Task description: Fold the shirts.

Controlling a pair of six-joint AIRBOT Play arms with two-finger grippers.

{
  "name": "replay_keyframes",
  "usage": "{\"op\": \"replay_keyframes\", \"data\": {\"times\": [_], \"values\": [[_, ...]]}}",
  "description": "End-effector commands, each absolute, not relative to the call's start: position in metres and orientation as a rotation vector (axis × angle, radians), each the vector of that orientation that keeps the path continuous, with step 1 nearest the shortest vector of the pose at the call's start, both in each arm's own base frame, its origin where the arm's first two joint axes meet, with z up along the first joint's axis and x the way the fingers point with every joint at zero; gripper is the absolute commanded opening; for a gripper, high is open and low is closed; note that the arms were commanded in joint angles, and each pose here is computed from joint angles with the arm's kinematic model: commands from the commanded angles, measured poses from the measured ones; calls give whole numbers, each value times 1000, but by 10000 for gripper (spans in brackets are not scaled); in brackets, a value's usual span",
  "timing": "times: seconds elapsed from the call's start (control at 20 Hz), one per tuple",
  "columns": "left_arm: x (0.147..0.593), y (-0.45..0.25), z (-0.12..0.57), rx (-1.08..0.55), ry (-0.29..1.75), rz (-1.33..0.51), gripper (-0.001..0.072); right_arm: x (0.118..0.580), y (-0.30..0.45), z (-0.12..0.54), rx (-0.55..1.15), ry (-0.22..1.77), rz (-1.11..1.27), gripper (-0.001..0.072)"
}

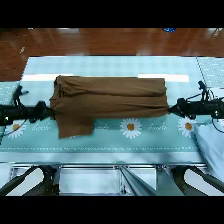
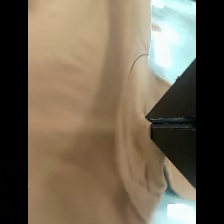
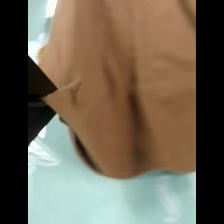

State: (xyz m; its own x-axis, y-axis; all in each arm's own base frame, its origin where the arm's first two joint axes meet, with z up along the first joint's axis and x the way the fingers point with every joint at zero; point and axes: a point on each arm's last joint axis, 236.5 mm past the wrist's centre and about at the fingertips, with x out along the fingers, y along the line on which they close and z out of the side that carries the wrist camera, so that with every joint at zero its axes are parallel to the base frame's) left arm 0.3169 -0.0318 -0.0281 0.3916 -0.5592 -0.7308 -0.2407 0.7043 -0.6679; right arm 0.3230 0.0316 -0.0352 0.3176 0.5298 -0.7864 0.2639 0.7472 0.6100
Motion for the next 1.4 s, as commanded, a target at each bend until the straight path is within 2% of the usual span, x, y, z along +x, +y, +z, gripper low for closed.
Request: {"op": "replay_keyframes", "data": {"times": [0.0, 0.35, 0.55, 0.7, 0.85, 0.9, 0.95, 1.0, 1.2, 1.35], "values": [[378, -33, 0, -803, 1076, -253, 20, 371, 35, -25, 795, 1194, 216, 21], [487, -42, -11, -859, 1125, -283, 20, 463, 37, -21, 799, 1150, 249, 21], [530, -41, -23, -871, 1135, -304, 21, 500, 27, -21, 803, 1110, 250, 21], [550, -36, -31, -878, 1126, -302, 21, 517, 25, -28, 812, 1099, 249, 21], [550, -40, -46, -868, 1152, -317, 25, 529, 30, -38, 827, 1079, 239, 24], [546, -45, -50, -859, 1173, -336, 130, 534, 31, -41, 822, 1067, 231, 121], [539, -50, -53, -852, 1207, -354, 370, 538, 33, -44, 807, 1053, 220, 372], [532, -49, -56, -836, 1237, -356, 504, 541, 33, -44, 780, 1041, 210, 415], [482, 0, -32, -783, 1423, -324, 505, 529, 4, -5, 777, 1006, 211, 414], [463, 53, 5, -695, 1375, -195, 505, 496, -48, 34, 754, 1003, 170, 414]]}}
